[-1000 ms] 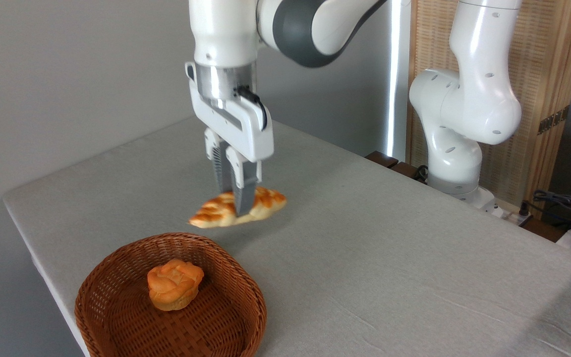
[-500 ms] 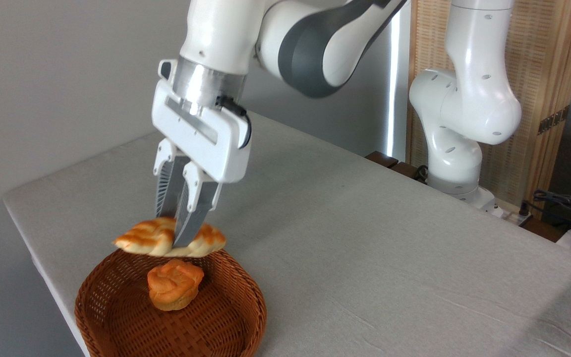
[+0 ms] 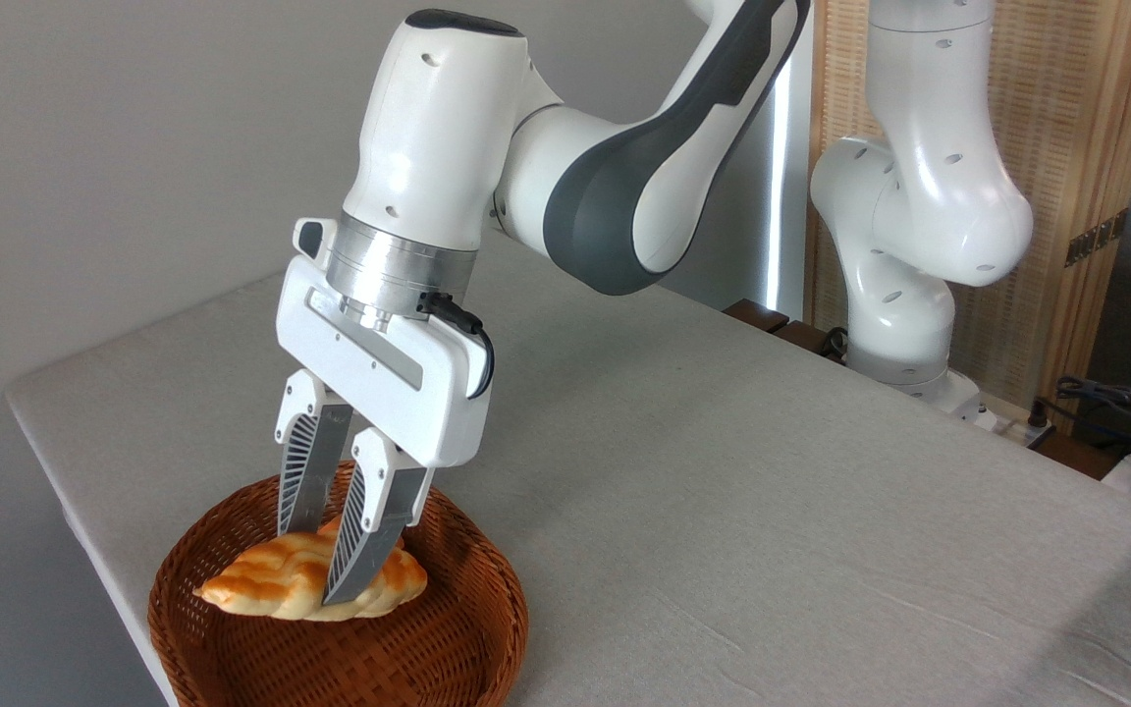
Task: Put bread into the basket
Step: 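Lower the roll into the basket and open the gripper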
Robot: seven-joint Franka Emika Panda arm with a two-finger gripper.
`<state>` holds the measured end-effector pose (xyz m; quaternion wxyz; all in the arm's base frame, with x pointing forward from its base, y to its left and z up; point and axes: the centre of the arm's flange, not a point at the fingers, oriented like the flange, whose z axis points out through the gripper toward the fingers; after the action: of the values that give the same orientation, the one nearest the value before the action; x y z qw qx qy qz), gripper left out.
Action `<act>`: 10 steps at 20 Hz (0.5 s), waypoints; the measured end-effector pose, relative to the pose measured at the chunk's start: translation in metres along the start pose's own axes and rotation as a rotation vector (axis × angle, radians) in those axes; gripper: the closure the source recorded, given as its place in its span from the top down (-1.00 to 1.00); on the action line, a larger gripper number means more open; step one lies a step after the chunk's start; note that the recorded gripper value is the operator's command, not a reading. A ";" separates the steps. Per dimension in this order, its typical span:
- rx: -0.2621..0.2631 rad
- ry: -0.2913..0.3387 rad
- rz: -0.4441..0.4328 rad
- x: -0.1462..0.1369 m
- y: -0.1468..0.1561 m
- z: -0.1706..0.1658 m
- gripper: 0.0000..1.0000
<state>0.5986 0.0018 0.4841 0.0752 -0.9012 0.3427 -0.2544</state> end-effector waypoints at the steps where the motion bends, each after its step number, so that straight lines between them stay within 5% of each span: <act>1: 0.001 -0.001 -0.002 -0.001 -0.001 0.000 1.00; 10: -0.001 -0.008 -0.003 -0.002 -0.001 0.004 1.00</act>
<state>0.6000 0.0043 0.4800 0.0755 -0.9028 0.3411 -0.2509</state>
